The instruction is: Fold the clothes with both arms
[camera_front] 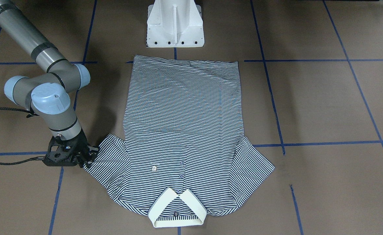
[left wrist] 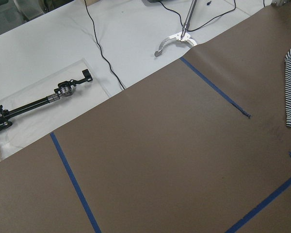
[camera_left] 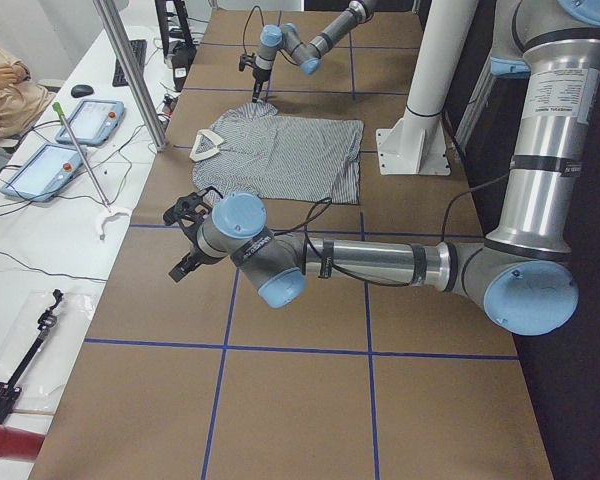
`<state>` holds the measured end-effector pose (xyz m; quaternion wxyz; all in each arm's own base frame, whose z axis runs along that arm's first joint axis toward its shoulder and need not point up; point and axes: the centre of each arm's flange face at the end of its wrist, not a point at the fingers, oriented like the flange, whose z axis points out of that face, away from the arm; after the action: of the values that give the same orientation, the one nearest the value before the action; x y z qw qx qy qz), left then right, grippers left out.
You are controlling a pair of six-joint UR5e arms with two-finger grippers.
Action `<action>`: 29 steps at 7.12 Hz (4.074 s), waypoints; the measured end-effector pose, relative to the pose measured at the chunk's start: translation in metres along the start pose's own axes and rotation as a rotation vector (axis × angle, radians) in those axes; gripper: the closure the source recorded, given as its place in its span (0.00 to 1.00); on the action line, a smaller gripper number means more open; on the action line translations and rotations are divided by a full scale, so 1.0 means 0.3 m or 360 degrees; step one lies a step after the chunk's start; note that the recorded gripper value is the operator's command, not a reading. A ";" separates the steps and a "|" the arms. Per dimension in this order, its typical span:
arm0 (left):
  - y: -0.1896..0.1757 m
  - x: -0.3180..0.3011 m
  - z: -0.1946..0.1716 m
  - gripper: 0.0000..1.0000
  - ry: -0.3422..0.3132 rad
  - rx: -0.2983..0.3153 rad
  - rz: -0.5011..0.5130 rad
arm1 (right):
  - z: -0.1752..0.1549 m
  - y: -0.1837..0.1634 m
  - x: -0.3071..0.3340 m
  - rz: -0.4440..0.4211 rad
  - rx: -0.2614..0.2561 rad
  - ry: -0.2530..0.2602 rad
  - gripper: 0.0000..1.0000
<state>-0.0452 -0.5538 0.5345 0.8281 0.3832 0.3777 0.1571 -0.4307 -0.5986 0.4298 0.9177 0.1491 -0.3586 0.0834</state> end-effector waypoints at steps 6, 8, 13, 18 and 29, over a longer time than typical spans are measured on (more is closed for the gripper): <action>0.005 -0.002 0.002 0.00 0.0000 -0.0003 -0.0001 | -0.192 -0.091 -0.470 0.0236 0.0089 0.0063 1.00; 0.006 -0.003 0.003 0.00 0.0000 -0.0005 -0.0003 | -0.201 -0.067 -0.742 0.0403 0.0174 0.0115 1.00; 0.014 -0.002 0.014 0.00 0.0005 -0.0017 -0.0014 | -0.171 -0.035 -0.904 0.0391 0.0242 0.0159 0.00; -0.022 0.262 0.267 0.26 0.0208 -0.0123 -0.0238 | -0.334 -0.248 -0.384 -0.0062 0.0009 0.0000 0.00; -0.303 1.003 1.116 0.41 -0.0123 -0.0116 -0.0864 | -0.653 -0.330 1.084 -0.0534 -0.0209 -0.0264 0.00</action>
<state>0.4021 -0.6208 0.4549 0.8670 0.2435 0.4288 -0.0716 -0.0439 -0.6115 0.4942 0.8937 0.1530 -0.4079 -0.1068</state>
